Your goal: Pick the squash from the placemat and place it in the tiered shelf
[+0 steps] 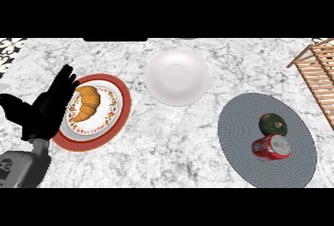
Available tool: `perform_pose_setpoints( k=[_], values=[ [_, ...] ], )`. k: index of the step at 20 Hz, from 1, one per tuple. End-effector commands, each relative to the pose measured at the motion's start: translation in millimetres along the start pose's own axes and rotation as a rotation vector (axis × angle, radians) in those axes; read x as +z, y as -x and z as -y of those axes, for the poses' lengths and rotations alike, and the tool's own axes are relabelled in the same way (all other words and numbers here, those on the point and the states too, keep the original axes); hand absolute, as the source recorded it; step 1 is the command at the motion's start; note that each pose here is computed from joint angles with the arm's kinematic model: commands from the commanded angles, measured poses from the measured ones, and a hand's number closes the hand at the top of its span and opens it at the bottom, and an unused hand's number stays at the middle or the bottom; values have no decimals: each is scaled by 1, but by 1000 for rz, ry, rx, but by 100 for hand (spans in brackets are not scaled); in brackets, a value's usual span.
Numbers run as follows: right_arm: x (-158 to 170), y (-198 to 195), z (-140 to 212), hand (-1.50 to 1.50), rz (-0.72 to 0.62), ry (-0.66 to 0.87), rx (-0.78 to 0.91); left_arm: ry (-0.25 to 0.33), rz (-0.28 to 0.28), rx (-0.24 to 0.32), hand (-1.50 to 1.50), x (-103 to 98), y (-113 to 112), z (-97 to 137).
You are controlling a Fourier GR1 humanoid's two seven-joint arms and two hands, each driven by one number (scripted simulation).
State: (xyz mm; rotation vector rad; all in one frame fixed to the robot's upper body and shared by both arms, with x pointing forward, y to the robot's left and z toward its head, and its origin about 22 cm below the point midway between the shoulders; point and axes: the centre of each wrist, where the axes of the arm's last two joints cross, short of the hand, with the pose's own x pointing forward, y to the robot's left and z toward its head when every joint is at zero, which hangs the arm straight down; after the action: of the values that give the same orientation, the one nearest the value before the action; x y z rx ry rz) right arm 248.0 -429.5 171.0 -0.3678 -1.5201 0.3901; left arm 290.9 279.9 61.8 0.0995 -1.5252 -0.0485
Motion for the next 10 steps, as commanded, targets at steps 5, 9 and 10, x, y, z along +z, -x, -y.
perform_pose_setpoints(
  k=[5,9,10],
  values=[
    [-1,-72,-12,-150,-225,-36,685,33,4,-2,0,-3,-7,2],
    [-9,-75,-75,-150,-280,-76,668,48,2,14,0,-18,-14,-3],
    [-13,-83,-77,-150,-308,-63,676,27,27,-6,0,-8,-29,-7]
  ],
)
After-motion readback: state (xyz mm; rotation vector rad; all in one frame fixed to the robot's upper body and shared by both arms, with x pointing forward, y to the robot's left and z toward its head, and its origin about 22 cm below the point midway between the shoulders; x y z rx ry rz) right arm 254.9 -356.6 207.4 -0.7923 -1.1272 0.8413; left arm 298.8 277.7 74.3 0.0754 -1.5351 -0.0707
